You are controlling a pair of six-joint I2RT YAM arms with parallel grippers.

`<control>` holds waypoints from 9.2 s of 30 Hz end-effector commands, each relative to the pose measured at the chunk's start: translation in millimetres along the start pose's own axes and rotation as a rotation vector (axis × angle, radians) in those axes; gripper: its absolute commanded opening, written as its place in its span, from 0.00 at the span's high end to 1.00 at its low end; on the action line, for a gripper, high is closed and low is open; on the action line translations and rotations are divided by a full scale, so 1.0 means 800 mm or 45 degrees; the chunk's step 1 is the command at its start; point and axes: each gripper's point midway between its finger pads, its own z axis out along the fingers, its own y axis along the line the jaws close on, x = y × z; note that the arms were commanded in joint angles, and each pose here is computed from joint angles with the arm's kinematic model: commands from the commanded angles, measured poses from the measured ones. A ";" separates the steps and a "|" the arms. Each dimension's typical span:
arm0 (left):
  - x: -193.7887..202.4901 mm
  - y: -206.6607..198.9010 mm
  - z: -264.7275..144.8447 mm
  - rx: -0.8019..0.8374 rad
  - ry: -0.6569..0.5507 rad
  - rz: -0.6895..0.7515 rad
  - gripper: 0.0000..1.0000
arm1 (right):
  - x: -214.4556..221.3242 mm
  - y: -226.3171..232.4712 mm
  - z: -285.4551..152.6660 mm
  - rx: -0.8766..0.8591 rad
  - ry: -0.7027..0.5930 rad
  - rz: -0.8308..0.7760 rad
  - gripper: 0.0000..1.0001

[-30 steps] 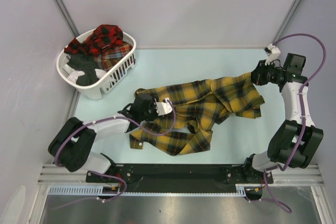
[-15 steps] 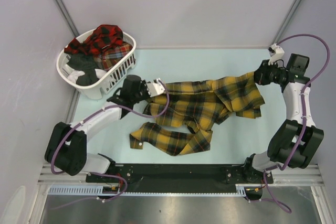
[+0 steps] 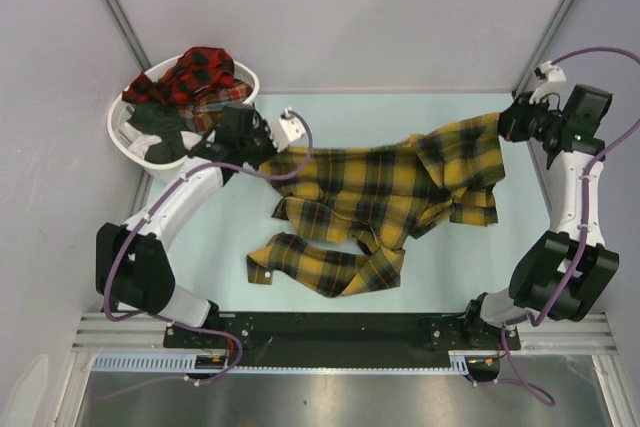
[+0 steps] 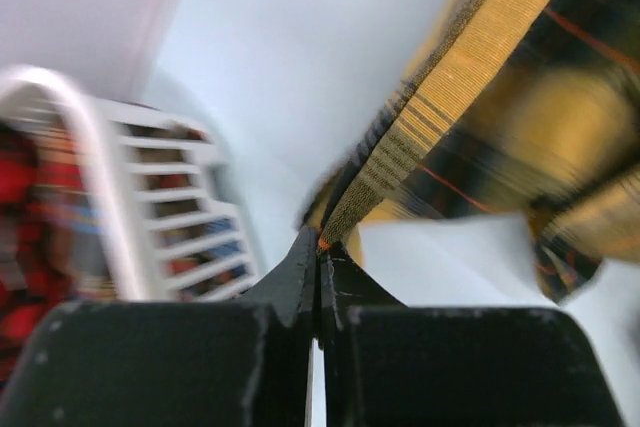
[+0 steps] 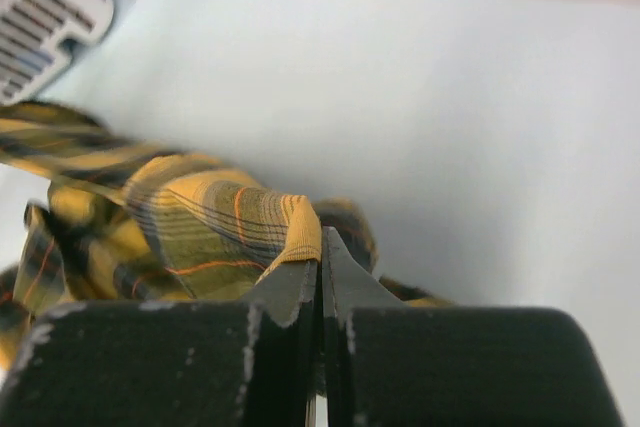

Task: Fold and stack the long sleeve shirts
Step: Flatten the shirt out

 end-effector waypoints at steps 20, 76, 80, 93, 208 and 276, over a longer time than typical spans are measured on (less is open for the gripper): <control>-0.248 0.222 -0.273 -0.782 -0.704 -0.144 1.00 | -0.390 0.025 -0.224 0.534 -1.017 -0.446 1.00; -0.038 0.174 0.264 -0.211 0.010 -0.152 0.91 | 0.017 -0.221 0.274 0.515 0.155 -0.433 0.88; -0.031 0.156 0.245 -0.156 0.053 -0.213 0.49 | 0.013 -0.217 0.281 0.491 0.267 -0.462 0.49; -0.047 0.001 0.043 0.384 0.031 -0.420 0.07 | 0.092 -0.136 0.029 0.198 0.776 -0.041 0.00; 0.090 -0.066 0.086 0.318 0.290 -0.454 1.00 | 0.412 0.387 0.102 -0.904 0.748 -1.272 1.00; -0.125 -0.374 -0.062 1.125 -0.589 0.239 0.32 | -0.131 0.478 -0.406 -0.755 -0.992 -1.025 1.00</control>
